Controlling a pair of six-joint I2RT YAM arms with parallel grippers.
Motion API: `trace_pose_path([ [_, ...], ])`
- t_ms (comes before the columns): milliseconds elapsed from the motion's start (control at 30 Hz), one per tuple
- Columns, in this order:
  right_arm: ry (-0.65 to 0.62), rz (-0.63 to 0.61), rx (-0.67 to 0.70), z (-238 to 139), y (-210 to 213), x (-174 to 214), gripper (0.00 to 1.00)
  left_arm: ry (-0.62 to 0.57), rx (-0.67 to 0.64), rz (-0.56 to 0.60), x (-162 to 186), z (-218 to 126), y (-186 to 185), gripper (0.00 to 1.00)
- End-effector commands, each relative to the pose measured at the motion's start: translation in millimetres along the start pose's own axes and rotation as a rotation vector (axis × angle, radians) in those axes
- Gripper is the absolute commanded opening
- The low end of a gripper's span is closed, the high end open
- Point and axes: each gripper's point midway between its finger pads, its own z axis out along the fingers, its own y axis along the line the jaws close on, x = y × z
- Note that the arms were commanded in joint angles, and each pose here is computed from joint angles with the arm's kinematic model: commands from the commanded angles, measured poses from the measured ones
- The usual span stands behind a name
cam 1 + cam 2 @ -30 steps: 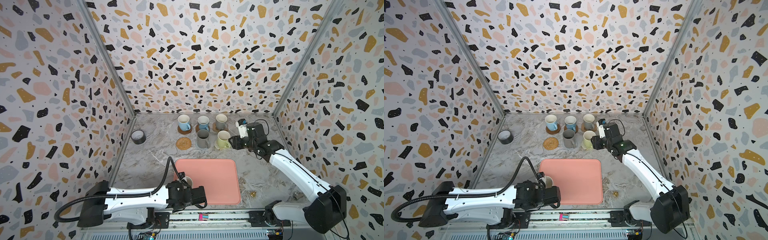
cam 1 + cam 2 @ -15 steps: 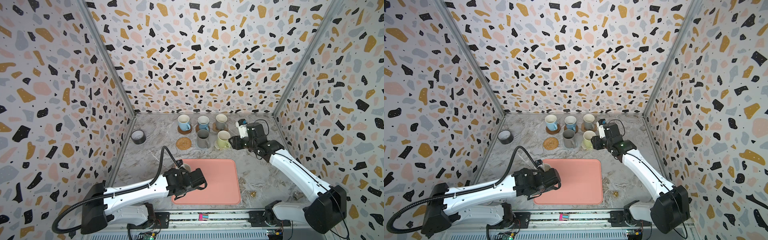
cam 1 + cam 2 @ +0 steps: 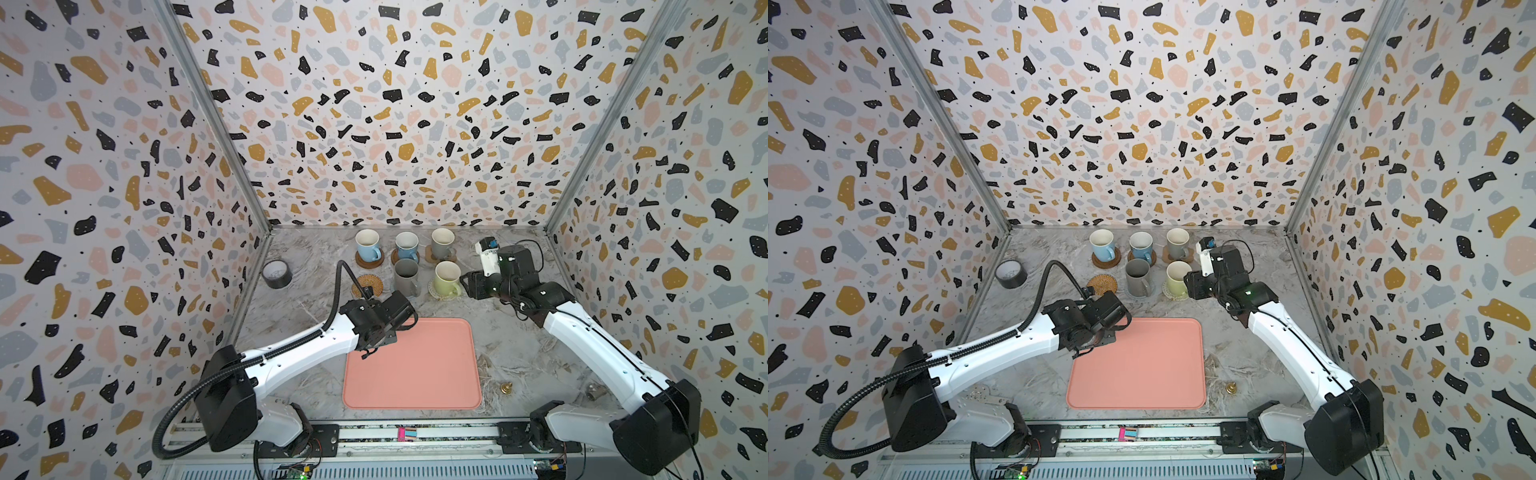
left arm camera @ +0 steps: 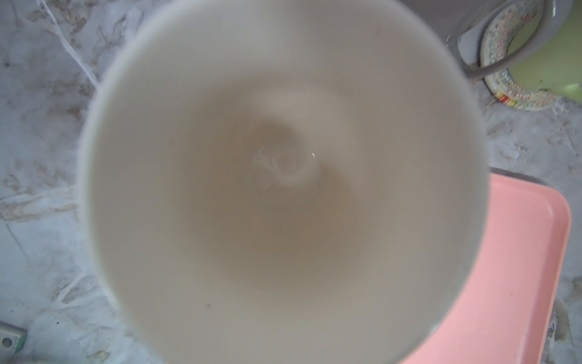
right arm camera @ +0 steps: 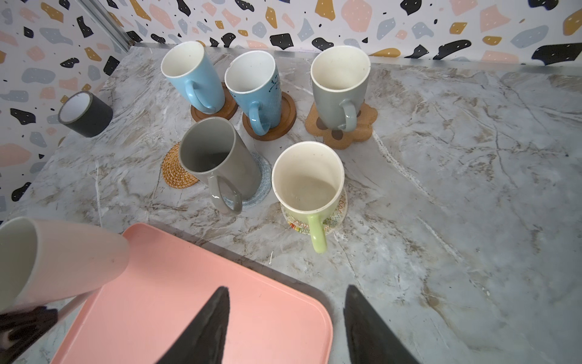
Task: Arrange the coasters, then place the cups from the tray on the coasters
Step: 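Lift the cream mug and carry it toward the rattan coaster with the left gripper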
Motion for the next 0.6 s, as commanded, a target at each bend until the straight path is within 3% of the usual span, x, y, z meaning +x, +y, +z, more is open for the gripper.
trace_pose_path([
  [0,-0.01,0.014,0.012,-11.1,-2.2,0.2,0.6,-0.091,0.03,0.008,-34.8,-1.8,-13.0,0.16],
  [567,-0.016,0.003,0.005,-23.9,-2.0,7.1,0.6,-0.135,0.016,-0.099,-107.7,38.7,-24.6,0.16],
])
